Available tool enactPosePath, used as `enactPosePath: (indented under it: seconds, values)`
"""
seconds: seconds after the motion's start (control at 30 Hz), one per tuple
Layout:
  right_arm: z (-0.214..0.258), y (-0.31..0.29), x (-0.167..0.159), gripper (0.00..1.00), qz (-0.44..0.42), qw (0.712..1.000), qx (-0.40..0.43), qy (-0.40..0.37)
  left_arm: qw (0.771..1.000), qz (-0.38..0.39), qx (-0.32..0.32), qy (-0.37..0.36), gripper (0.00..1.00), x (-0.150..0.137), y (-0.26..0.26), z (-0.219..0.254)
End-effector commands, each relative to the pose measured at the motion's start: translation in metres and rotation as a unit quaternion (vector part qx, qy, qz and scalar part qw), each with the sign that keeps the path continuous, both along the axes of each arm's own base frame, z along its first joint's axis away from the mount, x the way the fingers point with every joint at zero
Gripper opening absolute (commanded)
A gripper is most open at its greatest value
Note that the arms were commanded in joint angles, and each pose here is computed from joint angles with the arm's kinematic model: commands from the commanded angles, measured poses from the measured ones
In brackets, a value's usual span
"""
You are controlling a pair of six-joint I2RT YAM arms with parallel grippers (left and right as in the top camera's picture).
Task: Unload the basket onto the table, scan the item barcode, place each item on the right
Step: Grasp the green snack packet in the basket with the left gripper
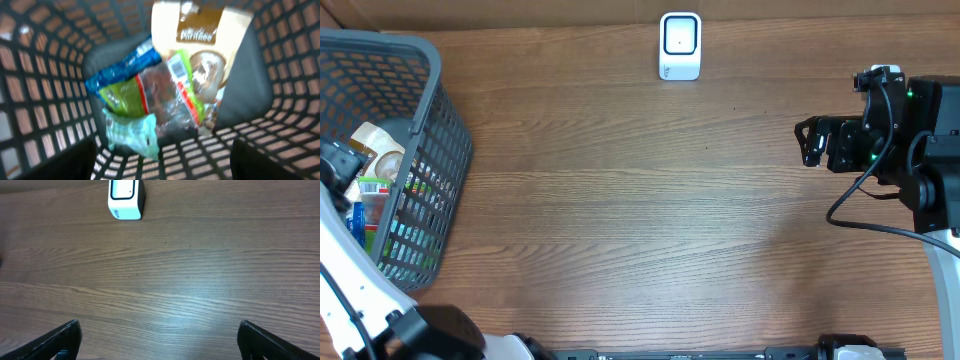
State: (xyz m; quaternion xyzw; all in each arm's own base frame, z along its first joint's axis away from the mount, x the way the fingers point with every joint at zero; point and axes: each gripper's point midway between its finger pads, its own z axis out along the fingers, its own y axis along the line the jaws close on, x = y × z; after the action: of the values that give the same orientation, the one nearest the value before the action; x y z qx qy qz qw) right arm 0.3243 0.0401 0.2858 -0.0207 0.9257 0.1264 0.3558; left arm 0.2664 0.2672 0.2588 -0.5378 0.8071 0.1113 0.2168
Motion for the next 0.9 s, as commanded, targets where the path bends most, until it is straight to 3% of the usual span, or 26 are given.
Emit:
enactPosePath:
  seconds: [0.0, 0.13, 0.33, 0.67, 0.7, 0.73, 0.77, 0.83, 0.87]
  values:
    - [0.012, 0.002, 0.003, 1.0, 0.003, 1.0, 0.004, -0.018, 1.0, 0.003, -0.012, 0.016, 0.82, -0.001, 0.0, -0.054]
    - [0.013, 0.007, 0.002, 1.0, 0.013, 1.0, 0.015, -0.018, 1.0, 0.014, -0.023, 0.015, 0.92, 0.012, 0.011, -0.098]
    - [0.014, 0.009, 0.002, 1.0, 0.018, 0.999, 0.021, -0.018, 0.998, -0.011, -0.06, -0.024, 1.0, 0.045, 0.013, -0.125]
    - [0.013, 0.01, 0.0, 1.0, 0.012, 0.999, 0.031, -0.01, 0.989, -0.003, -0.135, 0.055, 0.96, 0.036, 0.009, -0.205]
    - [0.012, 0.01, -0.001, 1.0, 0.012, 0.999, 0.031, -0.008, 0.987, -0.001, -0.148, 0.07, 0.9, 0.033, 0.007, -0.217]
    - [0.012, 0.01, -0.001, 1.0, 0.012, 0.999, 0.031, -0.008, 0.985, 0.0, -0.155, 0.077, 0.73, 0.031, 0.005, -0.224]
    - [0.012, 0.01, -0.001, 1.0, 0.012, 0.999, 0.031, -0.008, 0.983, 0.0, -0.162, 0.085, 0.48, 0.03, 0.004, -0.231]
    - [0.012, 0.01, -0.001, 1.0, 0.012, 0.999, 0.031, -0.008, 0.982, 0.001, -0.168, 0.091, 0.14, 0.028, 0.002, -0.236]
    - [0.012, 0.01, -0.001, 1.0, 0.012, 0.999, 0.031, -0.008, 0.982, 0.0, -0.166, 0.09, 0.04, 0.029, 0.002, -0.233]
